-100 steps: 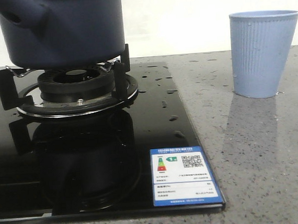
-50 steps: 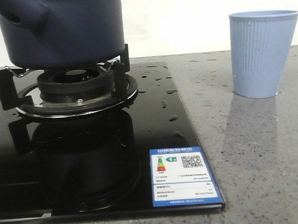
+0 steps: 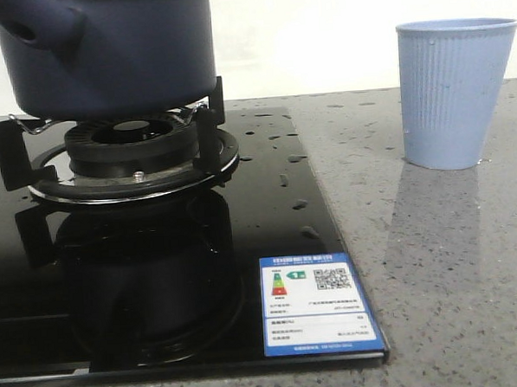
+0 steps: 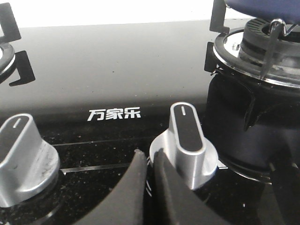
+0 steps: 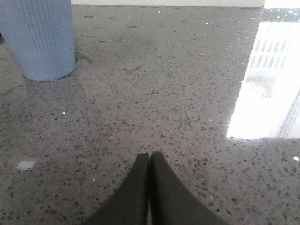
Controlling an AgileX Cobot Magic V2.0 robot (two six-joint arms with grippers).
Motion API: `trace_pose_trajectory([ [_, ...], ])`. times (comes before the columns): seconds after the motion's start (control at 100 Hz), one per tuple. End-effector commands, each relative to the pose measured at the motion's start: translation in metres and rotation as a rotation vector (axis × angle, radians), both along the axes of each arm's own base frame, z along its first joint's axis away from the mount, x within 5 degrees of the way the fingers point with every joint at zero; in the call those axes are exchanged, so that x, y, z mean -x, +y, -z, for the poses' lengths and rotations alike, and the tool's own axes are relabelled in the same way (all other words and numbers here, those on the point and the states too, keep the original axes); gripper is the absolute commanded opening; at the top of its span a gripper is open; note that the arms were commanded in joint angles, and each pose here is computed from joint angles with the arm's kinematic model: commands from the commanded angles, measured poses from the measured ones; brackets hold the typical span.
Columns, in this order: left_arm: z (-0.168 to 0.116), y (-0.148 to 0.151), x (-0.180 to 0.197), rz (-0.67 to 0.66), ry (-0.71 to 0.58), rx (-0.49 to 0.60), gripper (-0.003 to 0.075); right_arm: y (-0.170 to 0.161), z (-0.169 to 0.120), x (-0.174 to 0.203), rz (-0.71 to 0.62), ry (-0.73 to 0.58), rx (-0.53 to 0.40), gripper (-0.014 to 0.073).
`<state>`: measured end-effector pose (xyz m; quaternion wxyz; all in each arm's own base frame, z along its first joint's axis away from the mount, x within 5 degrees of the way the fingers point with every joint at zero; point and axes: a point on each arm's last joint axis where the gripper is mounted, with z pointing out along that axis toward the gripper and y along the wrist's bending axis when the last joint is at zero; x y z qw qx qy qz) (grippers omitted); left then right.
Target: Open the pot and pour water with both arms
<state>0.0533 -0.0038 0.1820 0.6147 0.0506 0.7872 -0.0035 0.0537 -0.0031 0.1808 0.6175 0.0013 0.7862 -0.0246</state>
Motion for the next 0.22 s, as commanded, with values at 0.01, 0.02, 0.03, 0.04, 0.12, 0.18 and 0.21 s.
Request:
trace_pose_trajectory([
  [0.01,0.0049,0.0001,-0.0003,-0.006,-0.033,0.013,-0.0020,0.0000,0.0005,0.0003,0.002,-0.033,0.005,-0.0059],
  [0.02,0.0049,0.0001,-0.0003,-0.006,-0.033,0.013,-0.0020,0.0000,0.0005,0.0003,0.002,-0.033,0.005,-0.0059],
  [0.03,0.0049,0.0001,-0.0003,-0.006,-0.033,0.013,-0.0020,-0.0001,0.0005,0.0003,0.004,-0.033,0.005,-0.0059],
  [0.04,0.0049,0.0001,-0.0003,-0.006,-0.033,0.013,-0.0020,-0.0001,0.0005,0.0003,0.004,-0.033,0.005,-0.0059],
  [0.12,0.0049,0.0001,-0.0003,-0.006,-0.033,0.013,-0.0020,-0.0004,0.0007,0.0004,0.009,-0.031,0.005,-0.0059],
  [0.18,0.0049,0.0001,-0.0003,-0.006,-0.033,0.013,-0.0020,-0.0004,0.0007,0.0004,0.009,-0.031,0.005,-0.0059],
  [0.21,0.0049,0.0001,-0.0003,-0.006,-0.033,0.013,-0.0020,-0.0004,0.0007,0.0004,0.009,-0.031,0.005,-0.0059],
])
